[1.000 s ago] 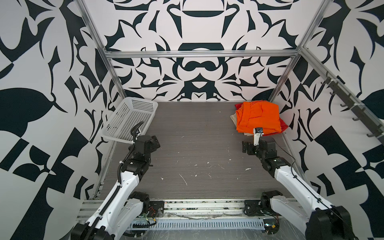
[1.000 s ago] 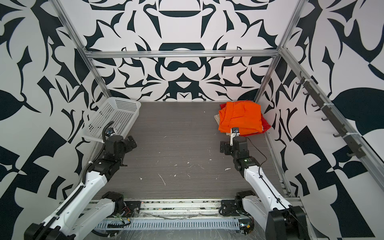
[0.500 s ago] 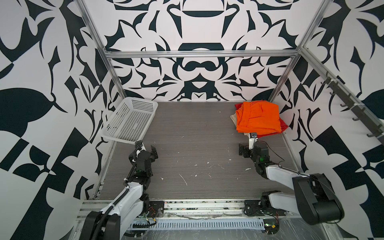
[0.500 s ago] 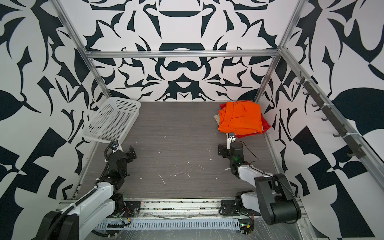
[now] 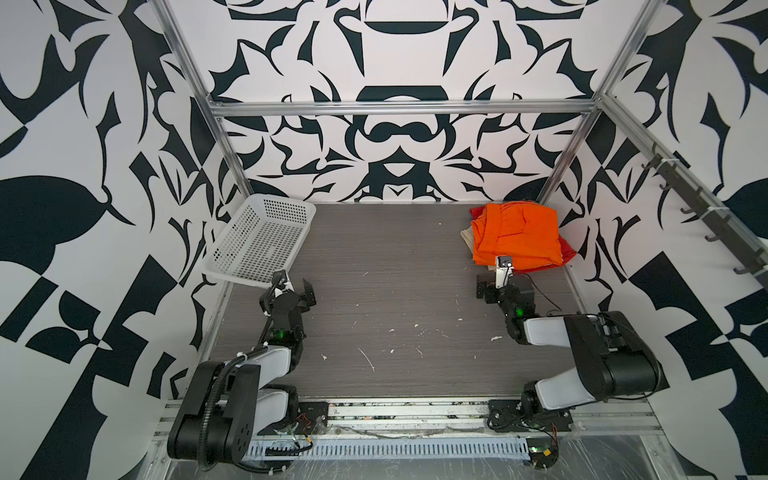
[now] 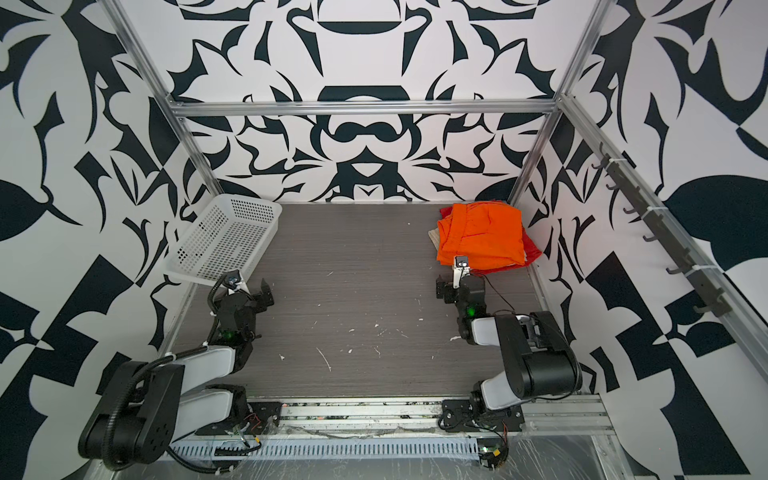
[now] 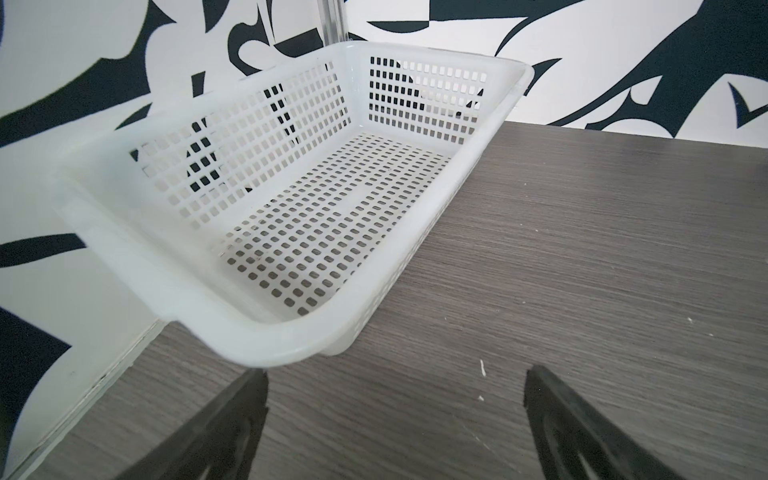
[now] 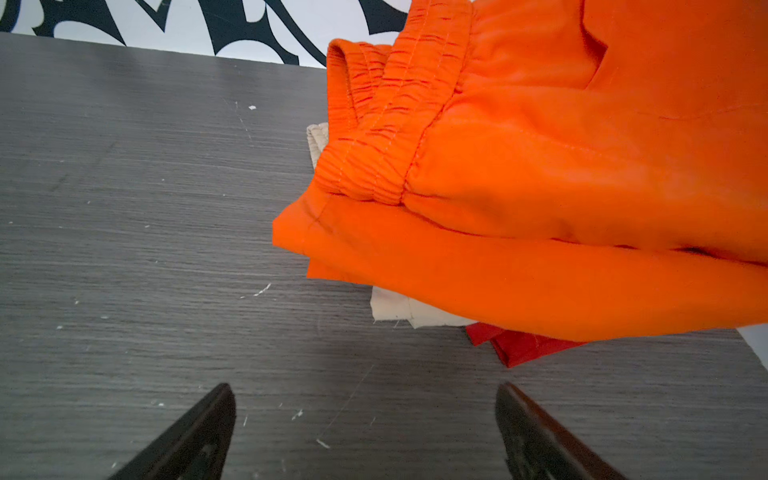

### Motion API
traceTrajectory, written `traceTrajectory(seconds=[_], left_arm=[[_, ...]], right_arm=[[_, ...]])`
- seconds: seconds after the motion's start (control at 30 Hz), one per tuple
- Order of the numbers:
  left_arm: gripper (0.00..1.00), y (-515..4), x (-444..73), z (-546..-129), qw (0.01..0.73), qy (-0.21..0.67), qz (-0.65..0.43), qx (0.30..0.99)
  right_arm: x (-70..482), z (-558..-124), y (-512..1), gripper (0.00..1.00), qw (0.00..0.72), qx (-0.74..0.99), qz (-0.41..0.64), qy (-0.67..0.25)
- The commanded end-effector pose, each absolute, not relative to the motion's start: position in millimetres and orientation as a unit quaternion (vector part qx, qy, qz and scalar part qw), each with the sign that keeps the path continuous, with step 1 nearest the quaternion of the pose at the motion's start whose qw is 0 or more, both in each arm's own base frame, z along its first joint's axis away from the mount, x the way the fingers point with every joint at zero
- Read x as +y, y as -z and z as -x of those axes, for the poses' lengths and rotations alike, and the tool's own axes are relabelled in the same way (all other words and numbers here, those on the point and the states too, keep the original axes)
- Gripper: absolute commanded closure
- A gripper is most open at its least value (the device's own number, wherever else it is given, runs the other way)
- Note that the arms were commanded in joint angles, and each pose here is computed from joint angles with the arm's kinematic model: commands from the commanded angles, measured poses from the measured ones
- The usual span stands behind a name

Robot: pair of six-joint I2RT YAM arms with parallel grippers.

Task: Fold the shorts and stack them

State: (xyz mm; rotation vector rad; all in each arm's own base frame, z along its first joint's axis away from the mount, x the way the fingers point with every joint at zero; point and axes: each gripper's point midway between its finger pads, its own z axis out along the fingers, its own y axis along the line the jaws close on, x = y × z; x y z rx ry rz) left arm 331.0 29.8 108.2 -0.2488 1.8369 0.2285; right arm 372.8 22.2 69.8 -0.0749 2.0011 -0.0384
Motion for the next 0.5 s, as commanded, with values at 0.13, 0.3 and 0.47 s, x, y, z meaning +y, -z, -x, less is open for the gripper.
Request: traceTrajectory(seconds=[0.13, 0.3, 0.47], left_arm=[[0.01, -128.1, 29.6, -359.4, 0.639, -0.099, 0.094, 0.757], [0.01, -107.3, 29.8, -369.1, 0.627, -0.103, 0.094, 0.766], [0.00, -100.2, 32.6, -375.3, 0.609, -0.112, 0.099, 0.779]], right_arm=[[24.2, -381.2, -80.5, 0.00, 0.569, 0.821, 0.037, 0.013], [21.4, -385.1, -78.9, 0.00, 0.562, 0.826, 0.032, 0.020], [21.7, -385.5, -79.2, 0.00, 0.563, 0.825, 0.032, 0.019]])
